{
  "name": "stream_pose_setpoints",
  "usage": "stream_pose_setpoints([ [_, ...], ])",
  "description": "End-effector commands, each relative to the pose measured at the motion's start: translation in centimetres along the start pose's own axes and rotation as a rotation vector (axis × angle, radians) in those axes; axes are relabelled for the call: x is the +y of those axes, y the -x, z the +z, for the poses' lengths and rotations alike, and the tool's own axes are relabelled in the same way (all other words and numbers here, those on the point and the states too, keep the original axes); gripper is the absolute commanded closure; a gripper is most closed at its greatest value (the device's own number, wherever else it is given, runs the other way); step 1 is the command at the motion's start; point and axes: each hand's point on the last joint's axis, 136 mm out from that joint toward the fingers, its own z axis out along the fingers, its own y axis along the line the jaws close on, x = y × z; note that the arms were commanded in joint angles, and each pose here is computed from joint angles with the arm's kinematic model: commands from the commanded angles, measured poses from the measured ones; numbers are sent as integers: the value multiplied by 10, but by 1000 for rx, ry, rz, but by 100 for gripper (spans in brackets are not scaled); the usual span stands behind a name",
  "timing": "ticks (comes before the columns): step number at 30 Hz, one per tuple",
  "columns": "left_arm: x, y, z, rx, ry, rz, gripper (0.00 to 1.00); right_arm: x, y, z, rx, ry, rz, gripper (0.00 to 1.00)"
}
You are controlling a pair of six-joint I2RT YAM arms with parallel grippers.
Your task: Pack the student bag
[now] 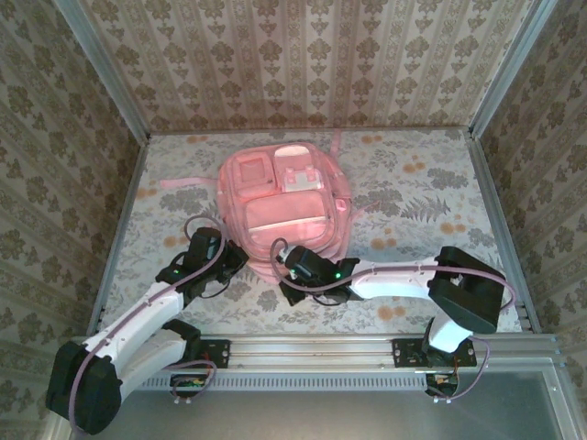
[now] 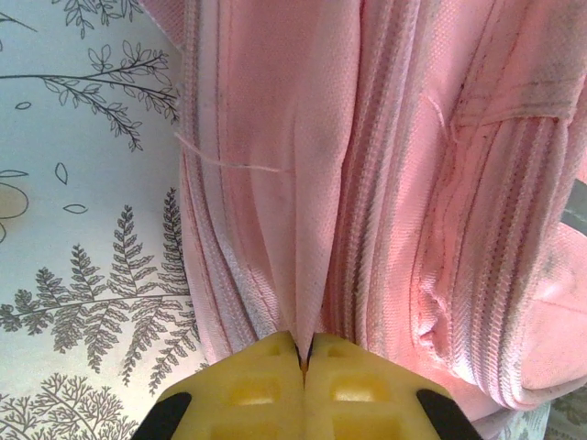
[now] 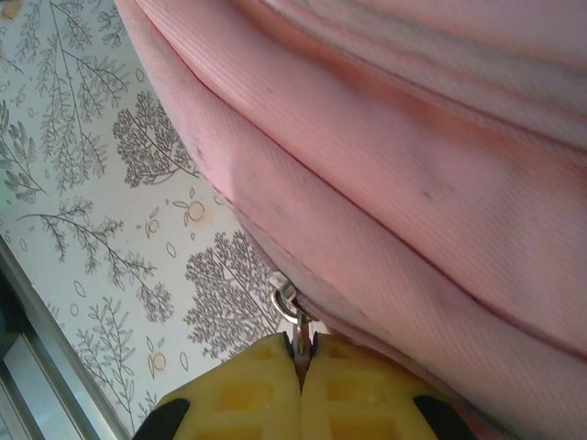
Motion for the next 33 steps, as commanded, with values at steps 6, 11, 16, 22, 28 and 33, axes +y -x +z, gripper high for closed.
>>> stream_pose_setpoints([
  [6,-7,25,-11,-104,14,38,100,-49,-35,-25,76,-146,30,100],
  [11,-13,29,-15,-116,5,69,100,-40,-29,-30,53,-77,22,100],
  [16,-21,46,-27,-154,37,145,100,0,-16,-13,97,13,-43,100],
  [22,-20,71,-41,-173,87,163,90,44,24,16,35,148,15,100],
  [28,-7,61,-40,-99,114,87,47,50,50,42,-6,144,69,100],
  [33,11,32,-36,-49,66,-60,45,50,54,50,-7,136,77,100],
])
